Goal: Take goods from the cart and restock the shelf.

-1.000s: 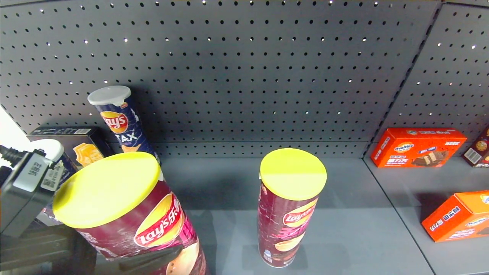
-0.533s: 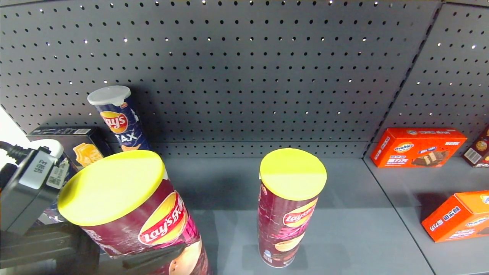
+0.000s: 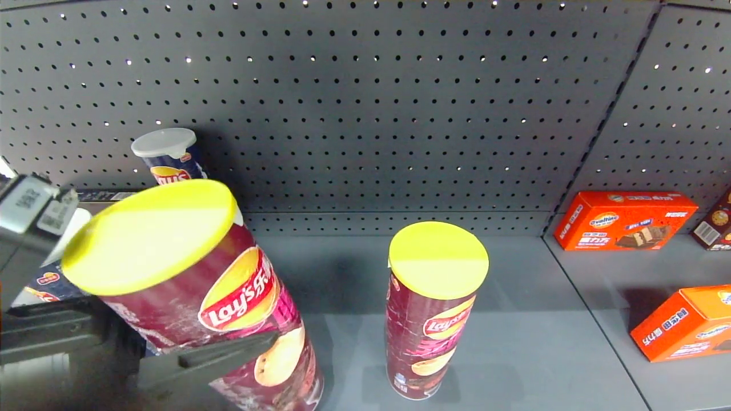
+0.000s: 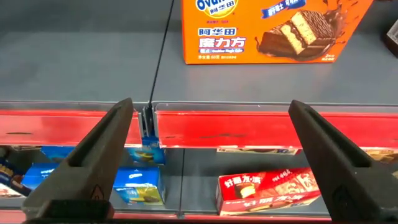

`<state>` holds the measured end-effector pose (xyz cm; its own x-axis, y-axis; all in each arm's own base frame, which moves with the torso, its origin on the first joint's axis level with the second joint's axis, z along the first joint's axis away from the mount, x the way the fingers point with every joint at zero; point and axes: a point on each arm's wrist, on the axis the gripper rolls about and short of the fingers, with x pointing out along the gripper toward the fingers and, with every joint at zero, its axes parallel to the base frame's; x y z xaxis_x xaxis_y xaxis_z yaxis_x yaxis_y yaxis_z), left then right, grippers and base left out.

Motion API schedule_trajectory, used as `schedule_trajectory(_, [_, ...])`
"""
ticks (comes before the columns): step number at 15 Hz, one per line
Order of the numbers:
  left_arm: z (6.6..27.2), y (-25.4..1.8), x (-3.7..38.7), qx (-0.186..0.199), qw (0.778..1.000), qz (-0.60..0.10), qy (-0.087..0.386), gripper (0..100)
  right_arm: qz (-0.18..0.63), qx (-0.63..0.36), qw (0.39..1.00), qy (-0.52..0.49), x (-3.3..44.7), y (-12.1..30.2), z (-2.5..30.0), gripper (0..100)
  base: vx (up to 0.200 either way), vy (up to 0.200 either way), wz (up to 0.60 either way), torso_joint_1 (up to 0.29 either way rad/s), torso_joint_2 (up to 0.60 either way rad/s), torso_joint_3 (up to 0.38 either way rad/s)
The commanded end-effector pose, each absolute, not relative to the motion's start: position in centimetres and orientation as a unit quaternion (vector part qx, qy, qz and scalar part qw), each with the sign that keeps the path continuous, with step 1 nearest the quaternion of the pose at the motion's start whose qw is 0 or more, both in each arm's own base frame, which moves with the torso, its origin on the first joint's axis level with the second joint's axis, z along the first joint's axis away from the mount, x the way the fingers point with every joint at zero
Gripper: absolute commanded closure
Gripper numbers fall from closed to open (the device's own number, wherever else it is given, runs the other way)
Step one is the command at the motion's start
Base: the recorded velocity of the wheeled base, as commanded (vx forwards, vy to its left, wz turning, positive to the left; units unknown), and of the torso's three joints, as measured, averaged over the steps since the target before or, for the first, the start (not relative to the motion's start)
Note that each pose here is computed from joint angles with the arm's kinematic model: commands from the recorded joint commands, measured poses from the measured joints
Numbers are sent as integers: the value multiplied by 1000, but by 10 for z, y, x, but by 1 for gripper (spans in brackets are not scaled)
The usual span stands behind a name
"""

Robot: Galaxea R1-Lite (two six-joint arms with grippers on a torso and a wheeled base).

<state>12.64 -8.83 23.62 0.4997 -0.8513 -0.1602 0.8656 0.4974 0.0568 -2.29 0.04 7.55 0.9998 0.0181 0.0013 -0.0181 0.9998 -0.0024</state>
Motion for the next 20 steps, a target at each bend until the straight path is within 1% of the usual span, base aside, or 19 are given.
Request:
schedule_trajectory(1, [252,-99,147,88,868,-488,35,100,10,-2,1000,0,-23,0,75,0,0,0,0,0,0,0])
schedule_trajectory(2, [257,-105,161,103,874,-473,30,100,10,-1,1000,0,-23,0,75,0,0,0,0,0,0,0])
schedule_trajectory(5, [264,-117,188,130,894,-428,30,100,10,-2,1000,0,-23,0,75,0,0,0,0,0,0,0])
schedule_trajectory(7, [263,-126,203,135,896,-422,35,100,10,-2,1000,0,-23,0,75,0,0,0,0,0,0,0])
schedule_trajectory(9, [271,-129,209,136,896,-421,29,100,10,-2,1000,0,-23,0,75,0,0,0,0,0,0,0])
schedule_trajectory(12, [271,-138,218,137,893,-428,35,100,10,-2,1000,0,-23,0,75,0,0,0,0,0,0,0])
schedule_trajectory(15, [265,-147,231,138,891,-430,47,100,10,-1,1000,0,-23,0,75,0,0,0,0,0,0,0])
schedule_trajectory(20, [243,-161,249,138,882,-442,83,100,10,-1,1000,0,-23,0,75,0,0,0,0,0,0,0])
